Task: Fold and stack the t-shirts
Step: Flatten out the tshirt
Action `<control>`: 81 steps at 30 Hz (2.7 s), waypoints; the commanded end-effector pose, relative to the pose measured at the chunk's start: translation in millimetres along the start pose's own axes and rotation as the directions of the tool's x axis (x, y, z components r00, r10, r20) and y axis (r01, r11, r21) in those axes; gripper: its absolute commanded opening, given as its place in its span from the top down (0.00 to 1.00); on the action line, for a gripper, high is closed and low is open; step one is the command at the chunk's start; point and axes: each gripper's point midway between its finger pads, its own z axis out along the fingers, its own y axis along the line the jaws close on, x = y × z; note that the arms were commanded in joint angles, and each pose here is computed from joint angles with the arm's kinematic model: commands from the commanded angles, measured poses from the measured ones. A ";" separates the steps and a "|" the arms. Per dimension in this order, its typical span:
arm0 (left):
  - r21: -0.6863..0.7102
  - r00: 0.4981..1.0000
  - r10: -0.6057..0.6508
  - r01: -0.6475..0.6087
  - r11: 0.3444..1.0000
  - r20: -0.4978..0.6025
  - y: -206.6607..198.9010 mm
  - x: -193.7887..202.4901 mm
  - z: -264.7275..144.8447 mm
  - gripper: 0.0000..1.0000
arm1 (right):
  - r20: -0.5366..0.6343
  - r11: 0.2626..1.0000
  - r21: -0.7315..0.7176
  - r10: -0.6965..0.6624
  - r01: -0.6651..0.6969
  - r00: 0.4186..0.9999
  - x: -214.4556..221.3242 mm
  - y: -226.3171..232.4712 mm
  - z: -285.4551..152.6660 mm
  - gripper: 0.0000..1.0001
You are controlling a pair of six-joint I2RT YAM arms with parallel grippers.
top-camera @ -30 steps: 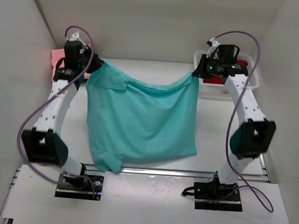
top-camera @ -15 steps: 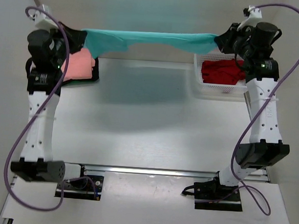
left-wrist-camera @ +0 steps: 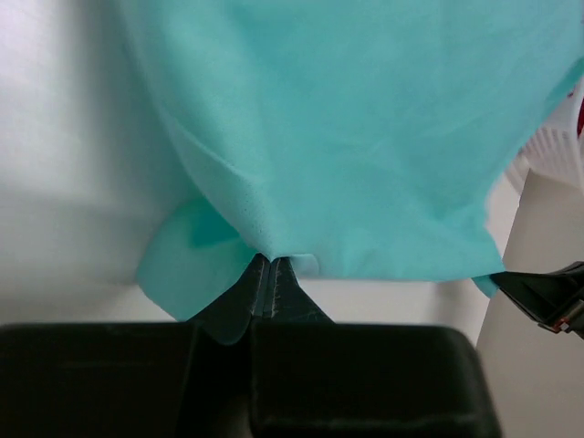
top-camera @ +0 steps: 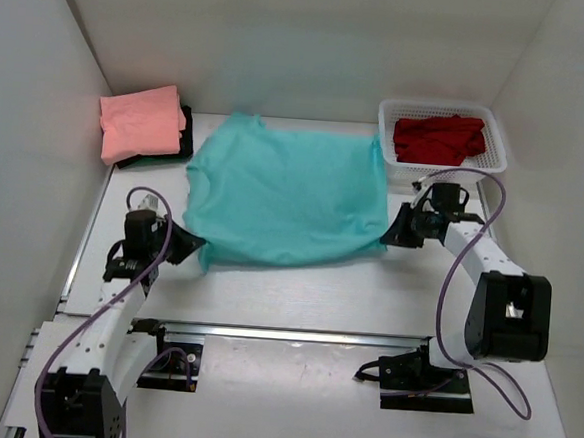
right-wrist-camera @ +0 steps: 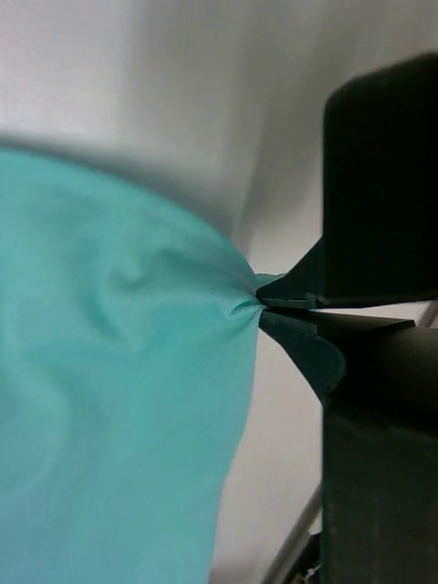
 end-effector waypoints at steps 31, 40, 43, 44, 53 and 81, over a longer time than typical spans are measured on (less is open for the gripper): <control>0.056 0.999 0.047 -0.048 0.997 0.009 -65.0 -47.4 -10.8 1.00 | 0.069 0.998 0.032 -0.056 0.054 0.996 -54.1 27.6 -15.2 1.00; 0.199 0.720 0.190 -0.419 0.886 0.667 -288.0 -289.6 -97.6 1.00 | 0.716 0.905 0.172 -0.386 0.389 0.582 -341.6 201.3 -174.3 0.99; 0.126 0.674 0.234 -0.440 0.889 0.701 -282.3 -308.5 -109.0 1.00 | 0.712 0.933 0.119 -0.318 0.339 0.626 -326.6 172.5 -163.6 1.00; 0.119 0.689 0.243 -0.433 0.894 0.683 -275.6 -300.7 -100.6 1.00 | 0.734 0.930 0.118 -0.318 0.349 0.600 -323.4 174.1 -177.8 1.00; 0.034 0.839 0.285 -0.337 0.941 0.463 -141.9 -176.2 -66.0 1.00 | 0.512 0.955 -0.009 -0.252 0.298 0.821 -212.2 100.4 -91.7 1.00; -0.079 0.997 -0.071 0.070 0.994 -0.002 31.7 57.6 -61.6 1.00 | -0.063 0.989 0.130 0.077 -0.069 0.995 76.6 -20.7 -24.5 1.00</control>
